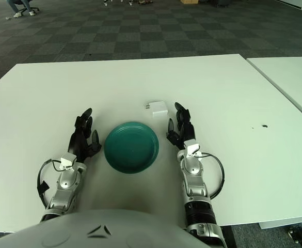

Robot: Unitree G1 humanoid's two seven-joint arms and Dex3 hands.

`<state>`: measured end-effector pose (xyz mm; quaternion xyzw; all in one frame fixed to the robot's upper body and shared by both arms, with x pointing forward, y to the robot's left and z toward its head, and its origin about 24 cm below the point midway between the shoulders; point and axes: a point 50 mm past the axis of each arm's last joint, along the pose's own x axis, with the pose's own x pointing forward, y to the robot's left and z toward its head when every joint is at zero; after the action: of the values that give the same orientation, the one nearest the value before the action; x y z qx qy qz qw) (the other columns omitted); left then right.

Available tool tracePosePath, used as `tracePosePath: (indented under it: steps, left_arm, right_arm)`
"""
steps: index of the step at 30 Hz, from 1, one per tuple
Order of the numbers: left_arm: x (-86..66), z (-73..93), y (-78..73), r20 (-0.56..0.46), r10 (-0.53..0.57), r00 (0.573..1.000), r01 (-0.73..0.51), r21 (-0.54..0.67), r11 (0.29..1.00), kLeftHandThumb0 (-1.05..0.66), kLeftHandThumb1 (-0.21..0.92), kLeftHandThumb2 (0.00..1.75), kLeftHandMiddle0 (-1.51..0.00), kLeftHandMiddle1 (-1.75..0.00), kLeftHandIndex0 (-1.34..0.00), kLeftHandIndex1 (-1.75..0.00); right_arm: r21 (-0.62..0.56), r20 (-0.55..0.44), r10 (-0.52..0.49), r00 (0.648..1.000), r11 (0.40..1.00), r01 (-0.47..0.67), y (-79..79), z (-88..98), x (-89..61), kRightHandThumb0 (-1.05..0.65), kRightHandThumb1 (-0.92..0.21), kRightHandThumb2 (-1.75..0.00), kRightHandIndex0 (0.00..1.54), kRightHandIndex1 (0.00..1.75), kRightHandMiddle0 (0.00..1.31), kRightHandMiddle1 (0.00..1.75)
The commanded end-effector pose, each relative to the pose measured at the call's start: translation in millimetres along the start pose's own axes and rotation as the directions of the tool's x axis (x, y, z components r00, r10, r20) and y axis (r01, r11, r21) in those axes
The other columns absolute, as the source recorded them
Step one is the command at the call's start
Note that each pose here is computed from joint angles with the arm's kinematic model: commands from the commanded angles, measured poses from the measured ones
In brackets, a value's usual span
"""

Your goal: Put the charger into the plate.

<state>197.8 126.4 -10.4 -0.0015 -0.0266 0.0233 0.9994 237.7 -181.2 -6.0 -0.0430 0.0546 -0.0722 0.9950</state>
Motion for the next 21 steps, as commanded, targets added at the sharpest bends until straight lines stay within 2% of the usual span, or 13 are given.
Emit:
tracePosePath:
  steps: [1,5,8,11,14,17,21]
  left_arm:
    - [-22.5,-25.9,-6.3,-0.139,-0.009,0.99,0.01,0.009,1.0,-0.87,0.92,1.01,-0.21,-0.01,0.0,-0.58]
    - [-22.4,-27.8,-8.8,-0.153,-0.01,0.988,0.01,-0.001,1.0,-0.88,0.92,1.02,-0.21,-0.01,0.0,-0.59]
    - [-22.0,-28.7,-10.9,-0.159,-0.01,0.987,0.009,-0.009,1.0,-0.88,0.92,1.02,-0.22,-0.01,0.0,-0.6]
    - [-21.6,-30.0,-13.9,-0.168,-0.012,0.986,0.008,-0.025,1.0,-0.87,0.92,1.02,-0.22,-0.01,0.0,-0.6]
    - [-21.4,-30.3,-17.2,-0.172,-0.015,0.985,0.01,-0.031,0.999,-0.87,0.92,1.01,-0.22,-0.01,0.0,-0.61]
    - [-21.3,-29.7,-22.5,-0.175,-0.025,0.984,0.018,-0.039,0.999,-0.88,0.92,1.01,-0.22,-0.01,0.0,-0.61]
    - [-20.9,-27.8,-29.2,-0.173,-0.029,0.984,0.021,-0.045,0.999,-0.88,0.92,1.01,-0.23,-0.01,0.0,-0.63]
  right_arm:
    - [-0.035,-0.091,-0.045,0.995,0.999,0.042,-12.0,-10.4,-0.2,-0.68,-0.92,-0.73,0.16,0.01,0.0,0.55]
    - [-0.095,-0.012,-0.051,0.999,0.994,0.05,-11.8,9.7,16.1,-0.68,-0.92,-0.7,0.17,0.01,0.0,0.55]
    - [-0.143,0.022,-0.05,0.998,0.988,0.053,-12.2,17.4,24.2,-0.69,-0.92,-0.68,0.19,0.02,0.0,0.55]
    - [-0.239,0.097,-0.033,0.995,0.969,0.056,-14.5,32.6,38.1,-0.72,-0.92,-0.64,0.21,0.02,0.0,0.56]
    - [-0.314,0.164,-0.021,0.986,0.947,0.072,-16.3,42.7,45.7,-0.75,-0.92,-0.6,0.22,0.02,0.0,0.58]
    - [-0.493,0.307,0.011,0.952,0.857,0.149,-15.2,61.9,59.1,-0.77,-0.92,-0.58,0.23,0.02,0.0,0.58]
    - [-0.647,0.422,0.067,0.904,0.721,0.249,-13.9,78.5,70.8,-0.79,-0.92,-0.54,0.22,0.01,0.0,0.59]
